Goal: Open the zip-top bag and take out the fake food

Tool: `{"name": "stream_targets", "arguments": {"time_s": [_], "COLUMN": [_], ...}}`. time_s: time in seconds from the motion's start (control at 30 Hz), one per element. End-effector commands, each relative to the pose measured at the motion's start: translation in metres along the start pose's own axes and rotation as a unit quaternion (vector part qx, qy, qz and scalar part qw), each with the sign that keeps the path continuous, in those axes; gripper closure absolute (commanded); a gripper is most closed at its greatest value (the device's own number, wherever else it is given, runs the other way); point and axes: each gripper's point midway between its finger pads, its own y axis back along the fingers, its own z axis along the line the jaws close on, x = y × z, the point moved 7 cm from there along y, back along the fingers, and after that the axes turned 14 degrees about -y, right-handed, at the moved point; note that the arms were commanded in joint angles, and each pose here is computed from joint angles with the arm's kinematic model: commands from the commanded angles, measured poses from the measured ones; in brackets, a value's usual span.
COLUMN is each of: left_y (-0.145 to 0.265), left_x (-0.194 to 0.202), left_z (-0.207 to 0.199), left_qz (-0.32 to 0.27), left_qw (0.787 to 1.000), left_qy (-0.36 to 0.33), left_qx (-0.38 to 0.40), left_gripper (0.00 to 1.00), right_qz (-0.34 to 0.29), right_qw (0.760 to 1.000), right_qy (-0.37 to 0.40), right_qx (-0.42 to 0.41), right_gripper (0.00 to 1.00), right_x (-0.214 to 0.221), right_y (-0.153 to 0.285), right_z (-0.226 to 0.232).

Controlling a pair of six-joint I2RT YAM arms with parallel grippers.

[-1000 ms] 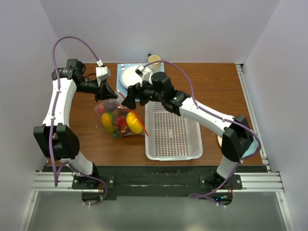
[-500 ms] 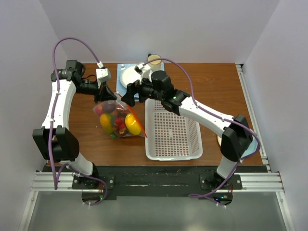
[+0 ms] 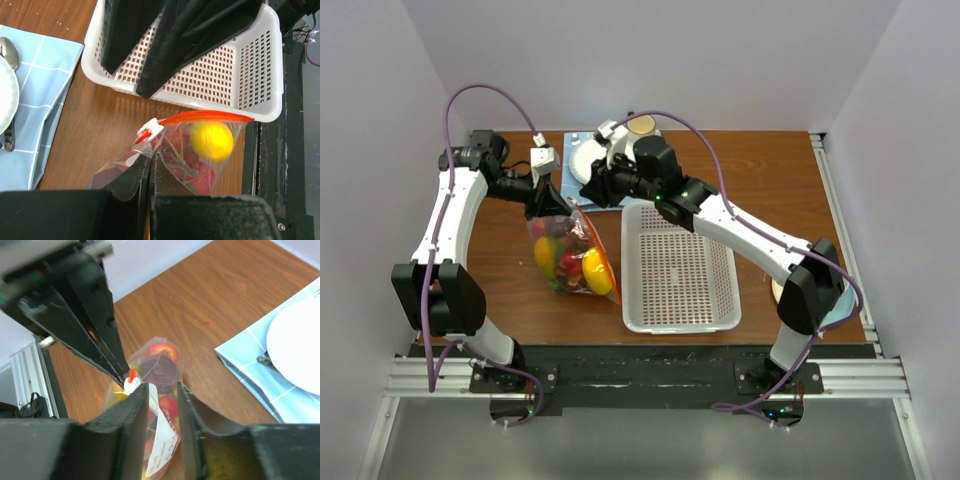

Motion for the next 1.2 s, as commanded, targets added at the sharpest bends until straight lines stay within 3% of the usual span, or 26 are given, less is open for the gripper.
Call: {"name": "stream_targets", "arguments": {"time_s": [0.0, 0.13, 0.33, 0.6, 1.03, 1.17], "left_y": [-0.003, -0.002, -0.001, 0.000, -0.004, -0.005], "left_x": [-0.004, -0.007, -0.010, -0.013, -0.010, -0.011], "left_z": [0.002, 0.005, 0.007, 0.006, 0.007, 0.008], "left_qz": [-0.024, -0.025, -0.026, -0.024, -0.019, -0.018], "left_qw": [1.000, 1.000, 1.000, 1.000, 1.000, 1.000], "left_qy": [0.006, 0.003, -0.005, -0.010, -0.005, -0.007], "left_qx": [0.004, 0.002, -0.003, -0.006, -0.001, 0.000], "left_gripper": [1.00, 1.00, 1.00, 1.00, 1.00, 1.00], "right_qz": [-0.013, 0.000, 0.008, 0.016, 0.011, 0.012], "right_qw": [0.999, 0.999, 0.999, 0.998, 0.997, 0.996], "right_qy": [0.025, 0.014, 0.003, -0.009, -0.033, -0.038], "right_qx": [-0.029, -0.038, -0.043, -0.052, -0.075, -0.077], "right_gripper": [0.54, 0.32, 0.31, 0.46, 0.53, 0.69], "right_x": [-0.021, -0.014, -0.002, 0.007, 0.011, 0.015], "right_y": [0.003, -0.002, -0.008, -0.016, -0.023, -0.024], "right_z": [0.014, 0.013, 0.010, 0.008, 0.011, 0.011]}}
